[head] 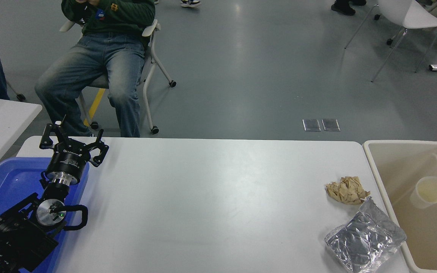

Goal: Clean the table surface

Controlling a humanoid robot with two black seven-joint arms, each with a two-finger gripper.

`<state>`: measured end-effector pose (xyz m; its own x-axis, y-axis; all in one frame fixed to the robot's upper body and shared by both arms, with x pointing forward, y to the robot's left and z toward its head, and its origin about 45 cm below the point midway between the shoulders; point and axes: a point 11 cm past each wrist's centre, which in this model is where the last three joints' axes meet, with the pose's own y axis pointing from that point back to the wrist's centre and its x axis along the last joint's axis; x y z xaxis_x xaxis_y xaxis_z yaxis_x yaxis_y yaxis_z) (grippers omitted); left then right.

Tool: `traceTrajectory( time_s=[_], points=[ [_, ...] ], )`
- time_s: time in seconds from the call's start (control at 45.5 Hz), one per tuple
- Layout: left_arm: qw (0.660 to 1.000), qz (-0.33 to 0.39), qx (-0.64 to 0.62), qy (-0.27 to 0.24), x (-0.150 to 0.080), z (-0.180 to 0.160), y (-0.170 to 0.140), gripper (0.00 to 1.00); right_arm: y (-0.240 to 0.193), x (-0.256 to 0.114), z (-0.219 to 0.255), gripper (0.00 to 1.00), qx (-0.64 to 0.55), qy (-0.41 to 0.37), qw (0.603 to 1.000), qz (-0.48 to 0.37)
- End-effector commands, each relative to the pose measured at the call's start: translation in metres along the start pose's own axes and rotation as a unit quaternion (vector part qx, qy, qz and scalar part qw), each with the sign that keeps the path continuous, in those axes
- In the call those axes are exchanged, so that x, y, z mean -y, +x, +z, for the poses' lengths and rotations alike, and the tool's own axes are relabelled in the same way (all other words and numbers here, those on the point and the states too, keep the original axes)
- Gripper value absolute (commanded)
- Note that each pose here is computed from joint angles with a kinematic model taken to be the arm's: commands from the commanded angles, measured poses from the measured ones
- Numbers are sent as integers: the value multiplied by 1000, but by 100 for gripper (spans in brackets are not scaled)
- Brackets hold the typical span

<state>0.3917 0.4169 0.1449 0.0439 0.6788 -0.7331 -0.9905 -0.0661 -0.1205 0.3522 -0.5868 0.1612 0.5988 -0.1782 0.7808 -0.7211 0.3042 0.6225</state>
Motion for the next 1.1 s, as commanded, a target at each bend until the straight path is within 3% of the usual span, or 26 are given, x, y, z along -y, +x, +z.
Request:
traceTrajectory(
  time_s=[0.0,0.791,1.077],
  points=[
    [1000,0,0,0,0,0,0,100,2,0,0,100,-1,0,1000,3],
    [1000,0,0,0,0,0,0,100,35,-13,23,100,91,-10,994,67],
    [1000,0,0,0,0,0,0,100,56,-13,5,100,235,47,967,88]
  ],
)
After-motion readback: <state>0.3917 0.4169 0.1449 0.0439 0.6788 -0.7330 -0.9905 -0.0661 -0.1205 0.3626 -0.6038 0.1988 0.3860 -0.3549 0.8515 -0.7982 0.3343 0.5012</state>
